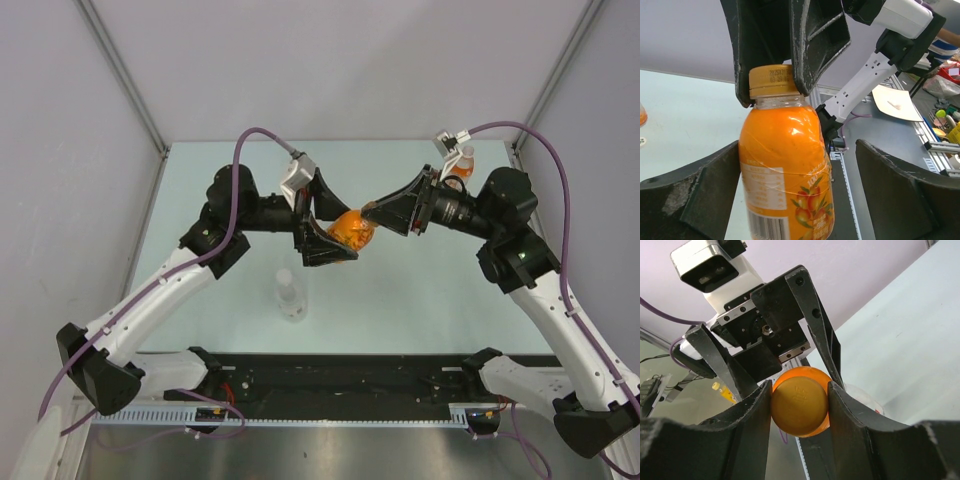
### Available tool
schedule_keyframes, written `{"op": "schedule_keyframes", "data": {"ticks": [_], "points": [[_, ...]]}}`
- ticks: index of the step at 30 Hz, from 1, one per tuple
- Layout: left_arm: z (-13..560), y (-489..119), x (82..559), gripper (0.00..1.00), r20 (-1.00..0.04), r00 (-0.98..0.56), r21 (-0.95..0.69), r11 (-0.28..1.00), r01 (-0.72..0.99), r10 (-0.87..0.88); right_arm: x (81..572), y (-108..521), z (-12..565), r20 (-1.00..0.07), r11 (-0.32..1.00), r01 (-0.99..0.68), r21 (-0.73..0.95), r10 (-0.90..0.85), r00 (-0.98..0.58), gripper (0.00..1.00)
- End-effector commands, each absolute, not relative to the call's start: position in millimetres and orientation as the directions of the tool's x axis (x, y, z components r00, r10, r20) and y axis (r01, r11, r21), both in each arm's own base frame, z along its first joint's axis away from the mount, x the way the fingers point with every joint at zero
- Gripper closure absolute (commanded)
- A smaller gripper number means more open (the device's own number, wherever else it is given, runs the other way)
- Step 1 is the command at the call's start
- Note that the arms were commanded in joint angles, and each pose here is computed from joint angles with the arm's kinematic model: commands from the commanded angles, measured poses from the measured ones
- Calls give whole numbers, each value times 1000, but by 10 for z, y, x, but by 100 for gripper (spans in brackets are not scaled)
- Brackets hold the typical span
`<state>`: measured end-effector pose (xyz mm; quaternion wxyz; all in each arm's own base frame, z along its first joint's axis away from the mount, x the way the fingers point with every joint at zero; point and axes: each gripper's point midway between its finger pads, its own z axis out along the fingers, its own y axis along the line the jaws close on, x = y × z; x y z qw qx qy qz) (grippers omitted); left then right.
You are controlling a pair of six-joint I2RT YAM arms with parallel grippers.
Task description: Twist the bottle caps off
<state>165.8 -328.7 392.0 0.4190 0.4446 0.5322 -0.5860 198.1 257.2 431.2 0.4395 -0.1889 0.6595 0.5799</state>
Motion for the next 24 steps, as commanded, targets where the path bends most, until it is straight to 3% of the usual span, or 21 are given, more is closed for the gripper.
{"op": "schedule_keyframes", "data": {"ticks": [1,14,18,24], "points": [[3943,-3287,1572,0,-977,-212,-208,-105,972,-23,1869,2546,4702,-838,208,-829,520,312,-447,100],[3930,-3302,1657,1,-978,-206,-203,-62,977,-41,1729,2580,4757,-847,168,-850,499,303,-437,100],[3919,-3300,1632,14,-978,-206,-202,-77,976,-37,1738,2587,4735,-849,178,-849,498,299,-436,100],[3853,-3304,1646,17,-977,-213,-210,-70,975,-29,1727,2582,4778,-854,177,-858,483,311,-417,100]]}}
